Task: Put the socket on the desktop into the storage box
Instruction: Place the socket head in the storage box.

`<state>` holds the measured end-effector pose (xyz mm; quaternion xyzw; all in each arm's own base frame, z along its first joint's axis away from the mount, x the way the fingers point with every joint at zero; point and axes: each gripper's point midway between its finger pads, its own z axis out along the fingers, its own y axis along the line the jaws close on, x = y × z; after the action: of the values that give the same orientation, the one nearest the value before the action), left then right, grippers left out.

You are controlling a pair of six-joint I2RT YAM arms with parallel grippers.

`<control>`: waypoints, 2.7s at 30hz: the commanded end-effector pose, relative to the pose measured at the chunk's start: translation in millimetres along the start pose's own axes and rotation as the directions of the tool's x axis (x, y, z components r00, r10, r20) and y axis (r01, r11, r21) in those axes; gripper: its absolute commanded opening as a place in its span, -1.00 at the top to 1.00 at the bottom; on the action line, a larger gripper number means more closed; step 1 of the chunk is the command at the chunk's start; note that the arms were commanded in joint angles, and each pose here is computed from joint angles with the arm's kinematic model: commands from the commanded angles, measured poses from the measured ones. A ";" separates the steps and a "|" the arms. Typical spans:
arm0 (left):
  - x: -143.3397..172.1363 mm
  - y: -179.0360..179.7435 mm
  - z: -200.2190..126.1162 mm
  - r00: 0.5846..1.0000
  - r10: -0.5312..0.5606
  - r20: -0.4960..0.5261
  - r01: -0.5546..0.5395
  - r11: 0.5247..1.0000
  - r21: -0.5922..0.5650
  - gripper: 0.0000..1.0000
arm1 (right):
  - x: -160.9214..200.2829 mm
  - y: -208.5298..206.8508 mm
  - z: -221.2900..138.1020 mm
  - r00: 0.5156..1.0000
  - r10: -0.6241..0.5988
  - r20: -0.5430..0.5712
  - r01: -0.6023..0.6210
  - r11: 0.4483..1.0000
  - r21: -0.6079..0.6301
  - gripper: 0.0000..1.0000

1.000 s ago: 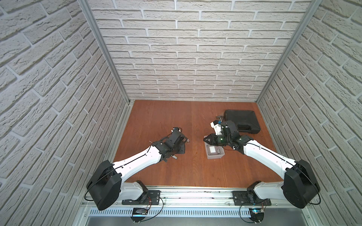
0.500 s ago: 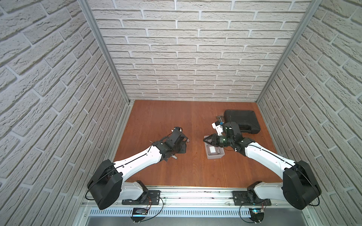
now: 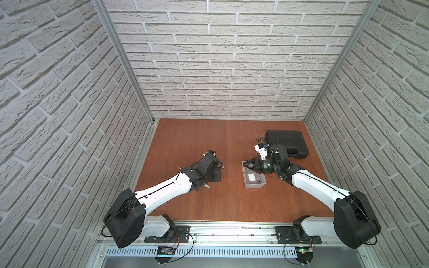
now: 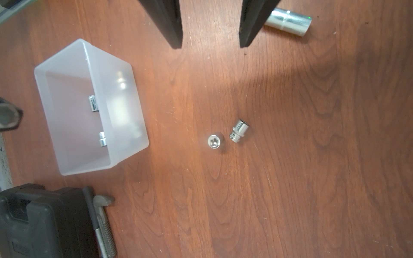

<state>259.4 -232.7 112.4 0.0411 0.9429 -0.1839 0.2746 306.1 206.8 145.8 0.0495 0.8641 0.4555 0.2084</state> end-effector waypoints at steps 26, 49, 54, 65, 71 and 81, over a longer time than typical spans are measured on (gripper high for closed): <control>-0.2 0.2 4.7 1.000 0.010 0.001 -0.010 1.000 0.005 0.06 | -6.2 -30.9 -21.9 0.998 0.029 0.047 -0.034 0.994 0.100 0.95; -2.8 -7.3 12.6 1.000 0.016 -0.009 -0.015 1.000 0.025 0.07 | 9.2 -59.0 -35.7 1.000 0.008 0.005 -0.009 0.961 0.275 0.95; -4.3 -8.5 12.8 1.000 0.014 -0.008 -0.013 1.000 0.027 0.06 | 10.2 -62.6 -33.8 1.000 0.010 -0.003 -0.009 0.957 0.291 0.95; -4.4 -7.3 11.8 1.000 0.022 -0.005 -0.022 1.000 0.021 0.06 | 10.0 -66.9 -29.0 1.000 -0.001 -0.022 0.008 0.944 0.331 0.63; -1.4 -6.1 14.4 1.000 0.025 -0.012 -0.025 1.000 0.019 0.06 | 9.5 -66.5 -27.9 1.000 -0.011 -0.028 0.021 0.937 0.348 0.21; -2.0 -4.0 10.6 1.000 0.027 -0.006 -0.027 1.000 0.013 0.06 | 8.2 -53.1 -39.2 0.998 -0.068 -0.011 0.067 0.928 0.367 0.03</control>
<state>259.4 -238.7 98.2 0.0546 0.9473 -0.1814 0.2582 284.4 148.2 98.9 0.0753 0.9398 0.2806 0.1798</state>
